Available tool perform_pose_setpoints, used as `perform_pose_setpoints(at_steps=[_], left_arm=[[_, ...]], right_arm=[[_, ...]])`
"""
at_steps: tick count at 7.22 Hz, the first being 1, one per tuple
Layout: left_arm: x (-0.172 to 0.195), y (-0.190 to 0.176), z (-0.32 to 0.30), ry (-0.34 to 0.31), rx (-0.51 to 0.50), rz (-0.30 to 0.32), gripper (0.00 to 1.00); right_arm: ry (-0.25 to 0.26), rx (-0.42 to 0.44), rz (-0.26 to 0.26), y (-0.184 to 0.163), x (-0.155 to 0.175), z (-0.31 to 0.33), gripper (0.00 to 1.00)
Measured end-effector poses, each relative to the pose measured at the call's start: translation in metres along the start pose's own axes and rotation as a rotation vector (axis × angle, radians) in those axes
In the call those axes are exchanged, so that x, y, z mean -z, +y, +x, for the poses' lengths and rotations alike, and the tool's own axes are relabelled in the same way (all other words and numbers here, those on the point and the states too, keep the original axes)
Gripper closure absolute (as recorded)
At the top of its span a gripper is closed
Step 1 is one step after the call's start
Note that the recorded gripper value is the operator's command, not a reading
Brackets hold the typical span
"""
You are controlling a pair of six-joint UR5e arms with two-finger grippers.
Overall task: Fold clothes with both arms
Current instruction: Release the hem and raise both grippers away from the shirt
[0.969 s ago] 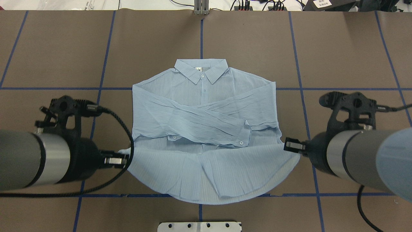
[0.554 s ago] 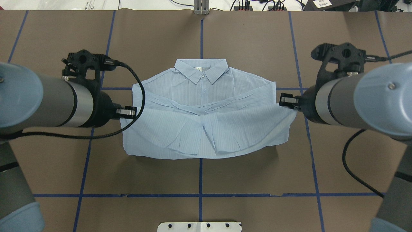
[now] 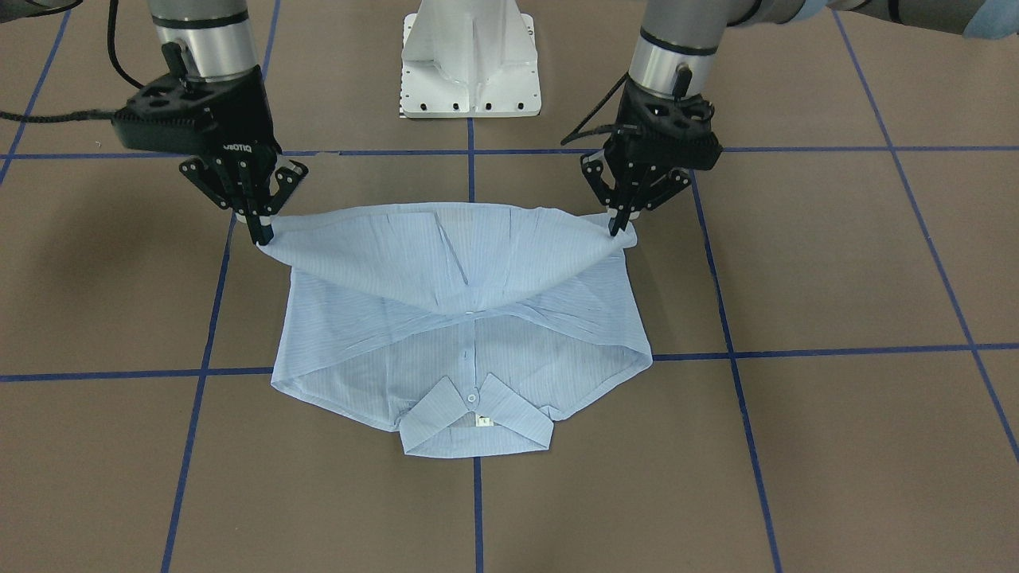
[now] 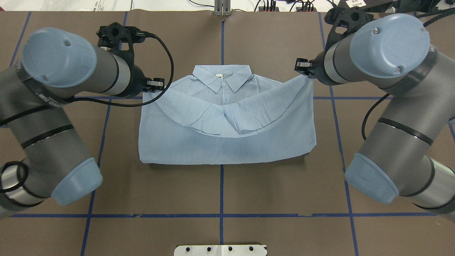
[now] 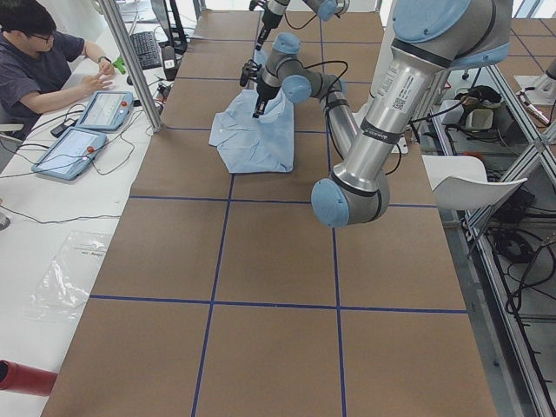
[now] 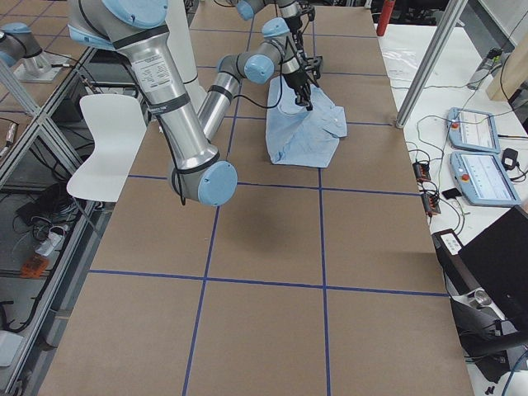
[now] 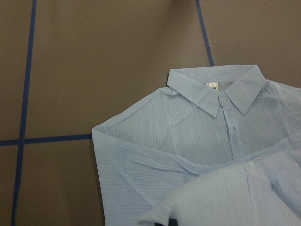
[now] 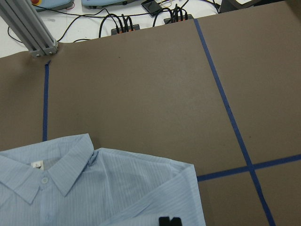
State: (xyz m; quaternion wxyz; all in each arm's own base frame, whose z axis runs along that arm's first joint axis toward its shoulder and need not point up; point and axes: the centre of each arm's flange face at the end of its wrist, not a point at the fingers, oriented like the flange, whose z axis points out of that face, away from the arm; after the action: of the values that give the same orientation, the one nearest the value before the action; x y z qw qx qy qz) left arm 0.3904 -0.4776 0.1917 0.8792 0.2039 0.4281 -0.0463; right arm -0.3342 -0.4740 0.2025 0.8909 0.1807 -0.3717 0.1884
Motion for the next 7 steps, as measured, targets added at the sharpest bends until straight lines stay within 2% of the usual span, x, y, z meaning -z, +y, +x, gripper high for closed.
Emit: perform_pose_setpoints(at_steps=[2, 3, 5, 7], left_arm=[[-0.083, -0.022, -0.021, -0.007, -0.007, 0.02, 1.0], [-0.108, -0.024, -0.033, -0.017, -0.01, 0.022, 1.0], [-0.13, -0.021, -0.045, -0.039, -0.015, 0.014, 1.0], [-0.14, -0.016, -0.05, -0.053, -0.016, 0.002, 0.98]], right_arm=[[0.033, -0.004, 0.002, -0.015, -0.067, 0.004, 1.0], [0.058, -0.004, -0.006, -0.015, -0.097, 0.009, 1.0], [0.076, 0.014, -0.027, 0.001, -0.146, 0.014, 1.0], [0.063, 0.036, -0.044, 0.025, -0.17, 0.014, 1.0]])
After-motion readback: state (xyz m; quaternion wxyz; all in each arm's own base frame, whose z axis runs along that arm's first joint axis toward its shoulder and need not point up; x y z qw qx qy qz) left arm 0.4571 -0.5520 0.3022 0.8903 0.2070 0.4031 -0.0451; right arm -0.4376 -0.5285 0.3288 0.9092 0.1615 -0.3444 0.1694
